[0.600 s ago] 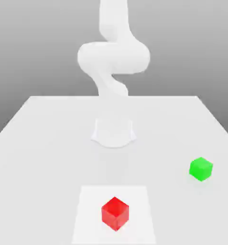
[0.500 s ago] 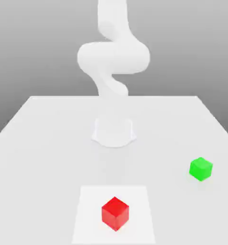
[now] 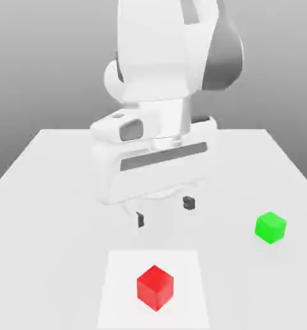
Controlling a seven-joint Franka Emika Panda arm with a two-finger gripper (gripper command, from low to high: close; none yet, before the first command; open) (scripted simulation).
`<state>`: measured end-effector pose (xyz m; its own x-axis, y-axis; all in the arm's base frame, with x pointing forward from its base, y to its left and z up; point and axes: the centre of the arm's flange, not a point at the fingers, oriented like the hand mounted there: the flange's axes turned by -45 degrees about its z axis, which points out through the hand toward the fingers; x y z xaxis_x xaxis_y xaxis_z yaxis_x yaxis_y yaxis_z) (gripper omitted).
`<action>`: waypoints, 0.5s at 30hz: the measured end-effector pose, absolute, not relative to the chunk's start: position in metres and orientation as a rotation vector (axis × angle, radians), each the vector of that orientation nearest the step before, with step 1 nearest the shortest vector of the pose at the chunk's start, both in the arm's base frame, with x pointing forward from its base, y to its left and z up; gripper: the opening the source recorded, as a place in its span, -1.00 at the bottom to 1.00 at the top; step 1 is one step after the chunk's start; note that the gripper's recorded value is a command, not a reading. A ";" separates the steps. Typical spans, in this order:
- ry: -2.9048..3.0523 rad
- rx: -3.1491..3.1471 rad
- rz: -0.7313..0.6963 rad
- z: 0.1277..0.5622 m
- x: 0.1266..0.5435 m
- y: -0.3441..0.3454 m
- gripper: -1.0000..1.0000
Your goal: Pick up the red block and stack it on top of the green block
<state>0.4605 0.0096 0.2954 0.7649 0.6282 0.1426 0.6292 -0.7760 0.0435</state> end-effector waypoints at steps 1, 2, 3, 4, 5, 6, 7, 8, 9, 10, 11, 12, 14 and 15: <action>-1.100 -2.931 -0.185 0.276 0.456 0.009 0.00; -1.150 -2.916 -0.135 0.258 0.450 0.009 0.00; -1.197 -2.901 -0.085 0.240 0.444 0.007 0.00; -1.237 -2.887 -0.043 0.223 0.439 0.006 0.00; -1.259 -2.879 -0.022 0.209 0.436 0.005 0.00; -1.270 -2.875 -0.012 0.197 0.435 0.005 0.00; -1.276 -2.873 -0.007 0.185 0.435 0.005 0.00; -1.278 -2.872 -0.004 0.174 0.435 0.004 0.00; -1.279 -2.871 -0.003 0.162 0.434 0.004 0.00; -1.278 -2.871 -0.001 0.151 0.433 0.004 -1.00; -1.278 -2.871 -0.001 0.151 0.433 0.004 -1.00; -1.278 -2.871 0.000 0.151 0.433 0.004 -1.00; -1.278 -2.871 0.001 0.151 0.433 0.004 -1.00; -1.277 -2.870 0.002 0.151 0.433 0.004 -1.00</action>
<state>0.4330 0.0042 0.1508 0.6694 0.7429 -0.0014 0.7429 -0.6694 -0.0004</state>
